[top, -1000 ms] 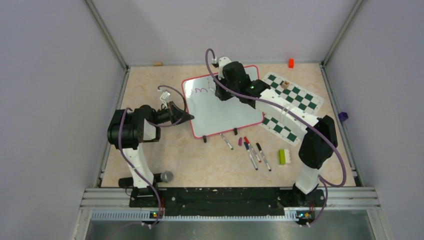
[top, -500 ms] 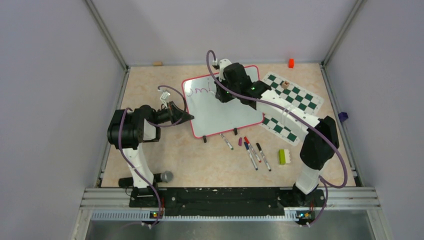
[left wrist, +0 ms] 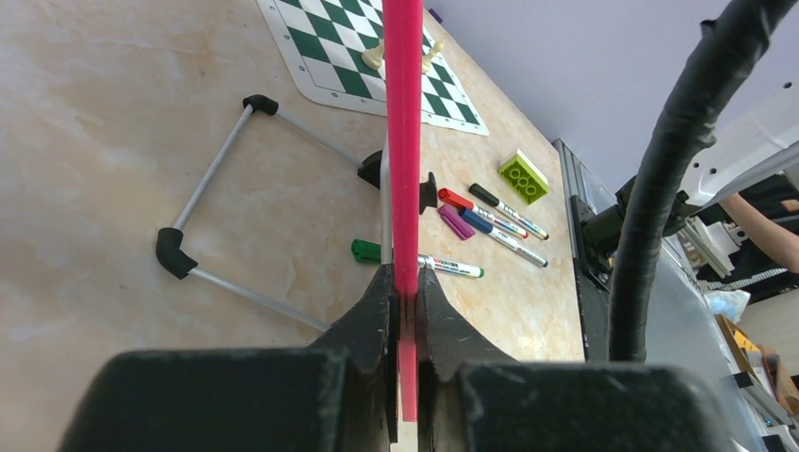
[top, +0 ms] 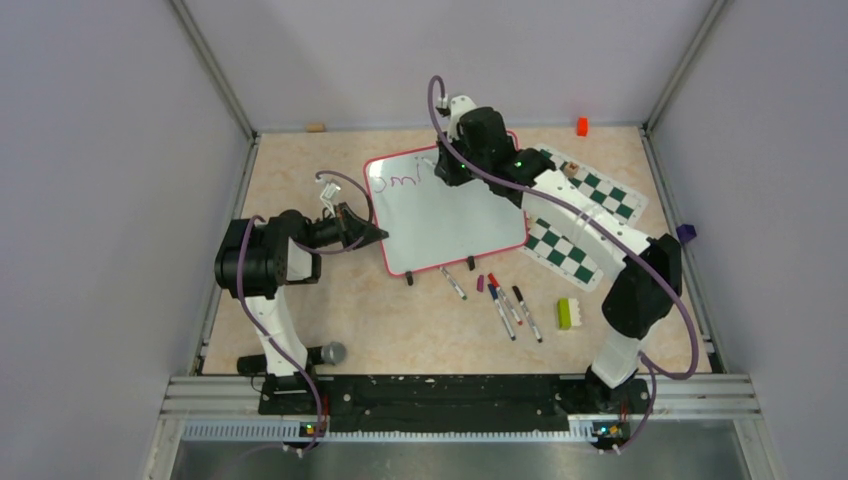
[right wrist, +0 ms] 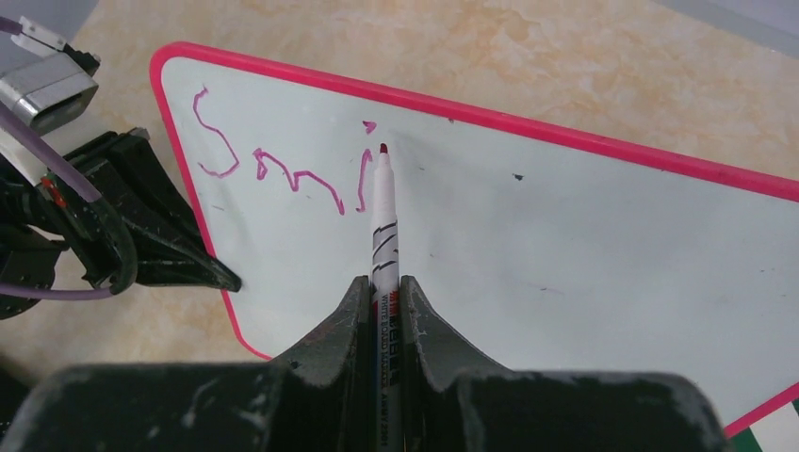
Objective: Write a sentence on the whiteboard
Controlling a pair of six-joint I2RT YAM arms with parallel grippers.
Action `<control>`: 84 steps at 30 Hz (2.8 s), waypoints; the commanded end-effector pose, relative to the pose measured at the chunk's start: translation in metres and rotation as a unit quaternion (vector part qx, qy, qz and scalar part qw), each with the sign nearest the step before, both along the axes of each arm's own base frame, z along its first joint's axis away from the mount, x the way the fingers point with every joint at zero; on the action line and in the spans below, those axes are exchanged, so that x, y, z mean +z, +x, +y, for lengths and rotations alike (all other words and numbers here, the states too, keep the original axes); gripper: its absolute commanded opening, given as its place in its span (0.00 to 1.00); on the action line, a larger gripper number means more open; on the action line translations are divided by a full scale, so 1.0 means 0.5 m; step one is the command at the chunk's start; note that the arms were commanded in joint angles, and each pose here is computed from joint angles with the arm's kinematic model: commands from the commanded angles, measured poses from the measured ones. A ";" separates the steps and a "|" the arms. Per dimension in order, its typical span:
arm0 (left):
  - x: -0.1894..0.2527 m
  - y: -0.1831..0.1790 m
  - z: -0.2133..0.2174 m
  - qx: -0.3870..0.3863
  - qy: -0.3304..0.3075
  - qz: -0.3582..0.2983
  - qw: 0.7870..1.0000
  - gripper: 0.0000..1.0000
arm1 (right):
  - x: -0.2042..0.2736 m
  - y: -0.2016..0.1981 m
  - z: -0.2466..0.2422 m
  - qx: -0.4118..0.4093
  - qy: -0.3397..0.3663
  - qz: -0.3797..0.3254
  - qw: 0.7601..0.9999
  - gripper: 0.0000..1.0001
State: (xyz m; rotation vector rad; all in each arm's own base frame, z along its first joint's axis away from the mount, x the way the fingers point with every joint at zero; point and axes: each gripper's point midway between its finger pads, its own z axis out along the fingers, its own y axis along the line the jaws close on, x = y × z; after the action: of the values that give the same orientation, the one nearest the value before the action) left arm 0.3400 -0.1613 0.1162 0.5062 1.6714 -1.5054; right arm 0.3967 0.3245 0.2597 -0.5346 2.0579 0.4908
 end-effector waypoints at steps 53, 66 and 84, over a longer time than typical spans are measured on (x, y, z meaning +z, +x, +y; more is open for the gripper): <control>0.032 -0.017 -0.016 -0.042 0.015 -0.089 0.995 0.00 | -0.019 -0.032 -0.037 0.005 -0.004 0.024 1.000 0.00; 0.031 -0.018 -0.016 -0.042 0.015 -0.088 0.995 0.00 | 0.052 -0.012 -0.055 -0.019 0.001 -0.017 1.000 0.00; 0.032 -0.018 -0.016 -0.043 0.015 -0.089 0.995 0.00 | 0.035 0.013 -0.060 -0.030 -0.012 -0.014 0.999 0.00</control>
State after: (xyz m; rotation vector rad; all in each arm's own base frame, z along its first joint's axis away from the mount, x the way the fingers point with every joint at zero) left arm 0.3391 -0.1630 0.1161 0.5124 1.6712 -1.5090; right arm 0.3928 0.2950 0.2368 -0.5209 2.1450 0.4082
